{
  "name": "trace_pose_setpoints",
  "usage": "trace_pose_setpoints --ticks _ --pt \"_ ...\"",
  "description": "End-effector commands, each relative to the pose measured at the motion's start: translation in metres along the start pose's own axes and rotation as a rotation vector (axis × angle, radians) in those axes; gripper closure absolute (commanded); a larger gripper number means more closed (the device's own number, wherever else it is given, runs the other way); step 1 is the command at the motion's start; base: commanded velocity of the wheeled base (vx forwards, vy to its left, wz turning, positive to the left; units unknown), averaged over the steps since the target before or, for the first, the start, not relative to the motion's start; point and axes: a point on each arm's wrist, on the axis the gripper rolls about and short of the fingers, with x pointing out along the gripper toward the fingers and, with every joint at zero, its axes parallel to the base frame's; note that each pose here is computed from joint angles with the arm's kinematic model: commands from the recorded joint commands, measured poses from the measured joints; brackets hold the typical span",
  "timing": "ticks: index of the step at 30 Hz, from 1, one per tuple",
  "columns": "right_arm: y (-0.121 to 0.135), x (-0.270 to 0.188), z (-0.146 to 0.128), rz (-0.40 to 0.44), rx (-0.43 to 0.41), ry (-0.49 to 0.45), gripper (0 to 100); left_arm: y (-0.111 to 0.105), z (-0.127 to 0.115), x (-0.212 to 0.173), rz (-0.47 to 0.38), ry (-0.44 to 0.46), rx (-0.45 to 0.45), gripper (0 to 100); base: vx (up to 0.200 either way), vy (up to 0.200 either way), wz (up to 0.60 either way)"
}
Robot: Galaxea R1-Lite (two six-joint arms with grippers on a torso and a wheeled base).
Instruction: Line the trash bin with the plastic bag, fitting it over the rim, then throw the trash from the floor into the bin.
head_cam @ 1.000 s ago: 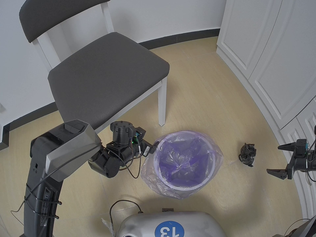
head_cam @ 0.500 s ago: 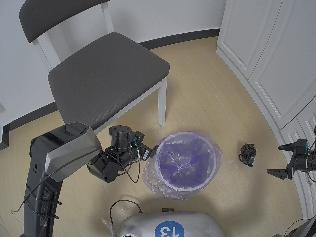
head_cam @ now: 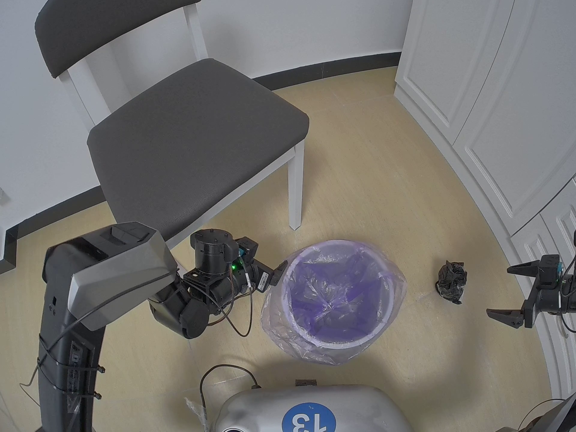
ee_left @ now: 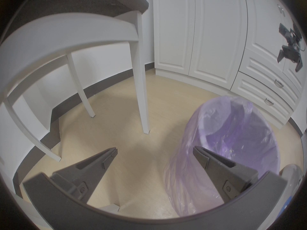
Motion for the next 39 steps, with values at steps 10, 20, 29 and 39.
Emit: trace_pose_setpoints --ticks 10,20,29,39 --pt "0.003 -0.006 0.004 -0.019 -0.017 -0.018 0 0.001 0.076 -0.059 -0.002 -0.165 0.003 0 0.0 0.0 0.0" --pt "0.004 -0.012 0.006 -0.045 -0.022 -0.026 0 -0.018 0.109 -0.112 -0.062 -0.243 -0.021 0 0.0 0.0 0.0" --pt "0.008 -0.019 0.008 -0.066 -0.006 -0.038 0 -0.024 0.135 -0.151 -0.099 -0.324 -0.063 0 0.0 0.0 0.0" --pt "0.007 -0.007 0.014 -0.038 0.135 -0.022 0 -0.034 0.16 -0.21 -0.159 -0.445 -0.173 0 0.0 0.0 0.0"
